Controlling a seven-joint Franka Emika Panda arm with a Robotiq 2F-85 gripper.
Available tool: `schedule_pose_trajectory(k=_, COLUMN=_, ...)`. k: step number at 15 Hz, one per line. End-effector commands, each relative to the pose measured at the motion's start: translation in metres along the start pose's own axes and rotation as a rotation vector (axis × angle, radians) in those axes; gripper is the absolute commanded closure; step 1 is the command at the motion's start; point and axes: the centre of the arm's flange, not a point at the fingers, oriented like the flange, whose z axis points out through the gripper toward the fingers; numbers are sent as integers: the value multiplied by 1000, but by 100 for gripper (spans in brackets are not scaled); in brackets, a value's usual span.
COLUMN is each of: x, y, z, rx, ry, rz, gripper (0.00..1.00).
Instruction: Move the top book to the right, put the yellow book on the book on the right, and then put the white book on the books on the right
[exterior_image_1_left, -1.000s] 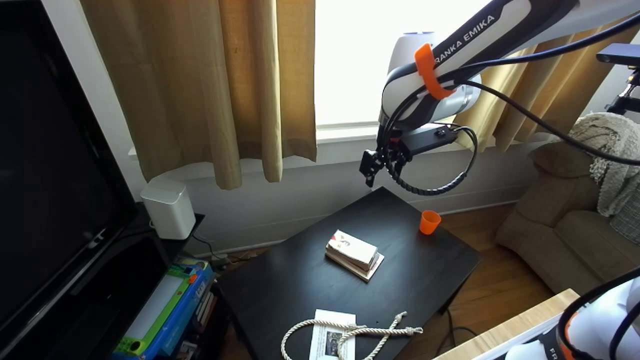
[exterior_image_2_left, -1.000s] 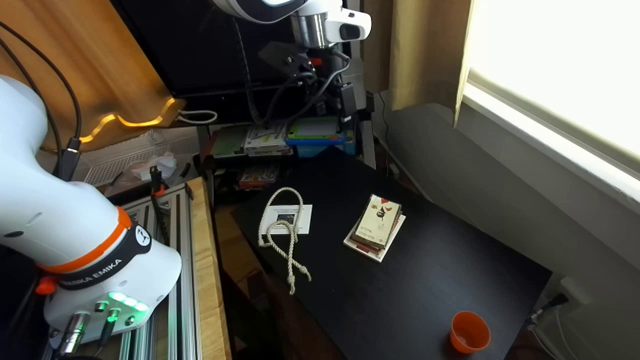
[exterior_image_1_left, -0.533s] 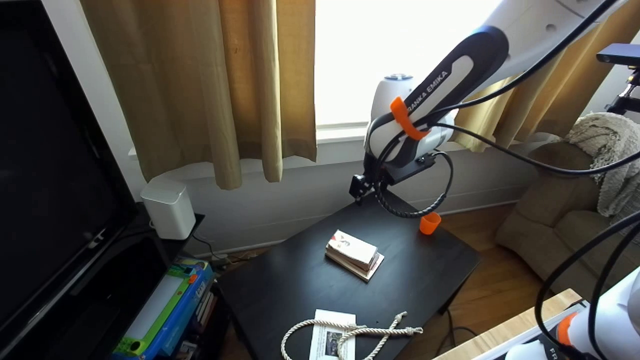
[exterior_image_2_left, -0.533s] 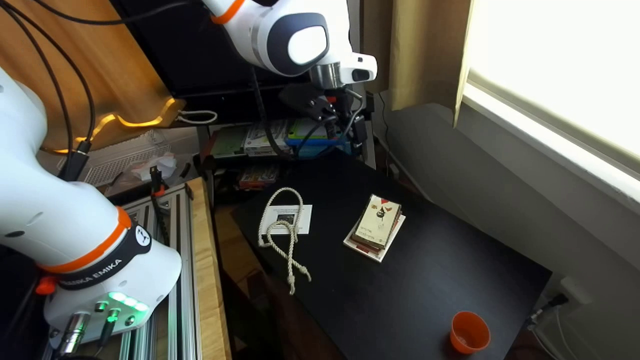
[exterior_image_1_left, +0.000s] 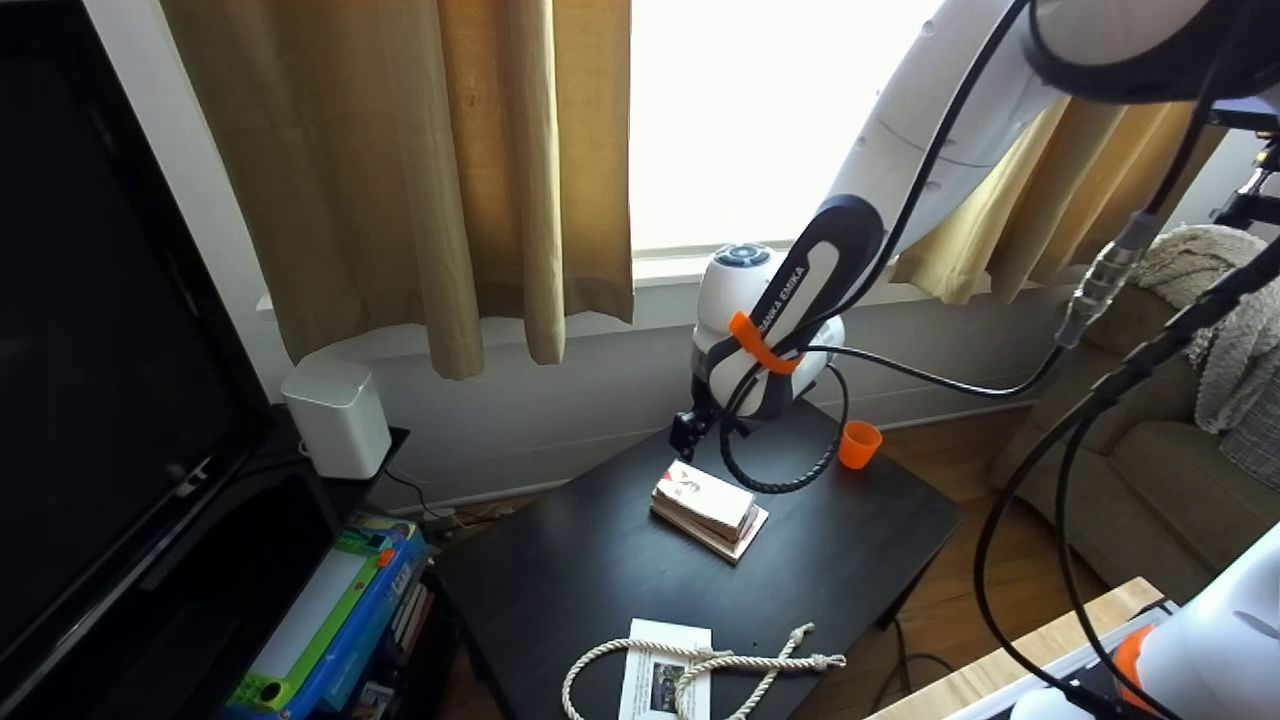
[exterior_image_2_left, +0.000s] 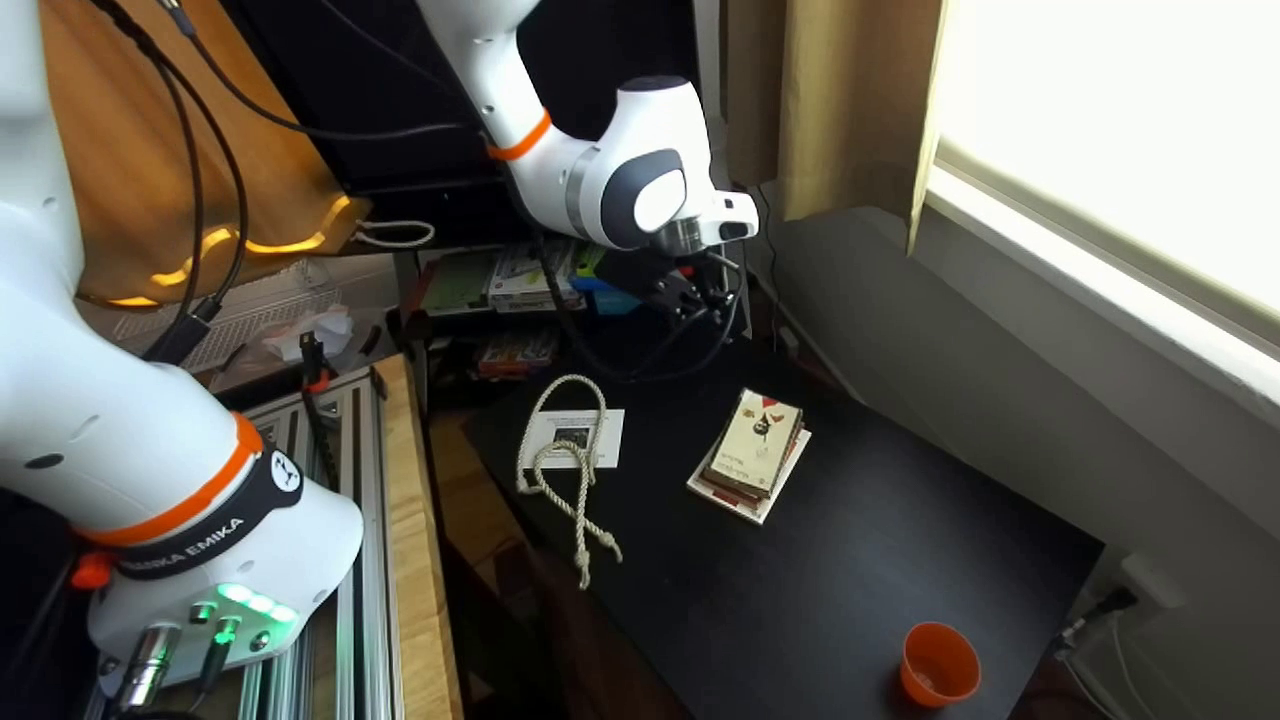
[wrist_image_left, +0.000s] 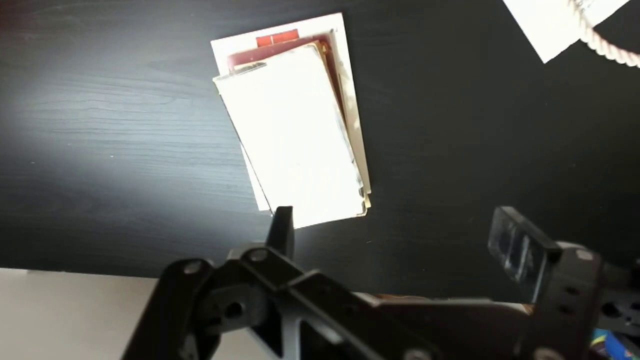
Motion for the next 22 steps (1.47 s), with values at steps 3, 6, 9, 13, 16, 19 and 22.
schedule_pose_trajectory(k=3, x=4, y=-6, z=32, rx=27, ry=-11, rz=-5, gripper=0)
schedule_pose_trajectory(k=6, x=9, y=-5, z=36, rx=28, ry=-7, rz=-5, gripper=0)
schedule_pose_trajectory(k=9, x=10, y=-4, z=35, rx=28, ry=-3, rz=-7, gripper=0)
schedule_pose_trajectory(k=13, x=22, y=5, z=66, rx=-37, ry=-43, rz=-17, gripper=0)
schedule_pose_trajectory(k=16, x=25, y=7, z=89, rx=-52, ry=-66, rz=-29, gripper=0)
schedule_pose_trajectory(k=19, x=24, y=3, z=114, rx=-51, ry=-96, rz=-39, gripper=0)
schedule_pose_trajectory(k=22, x=21, y=1, z=143, rx=-56, ry=-123, rz=-51, gripper=0)
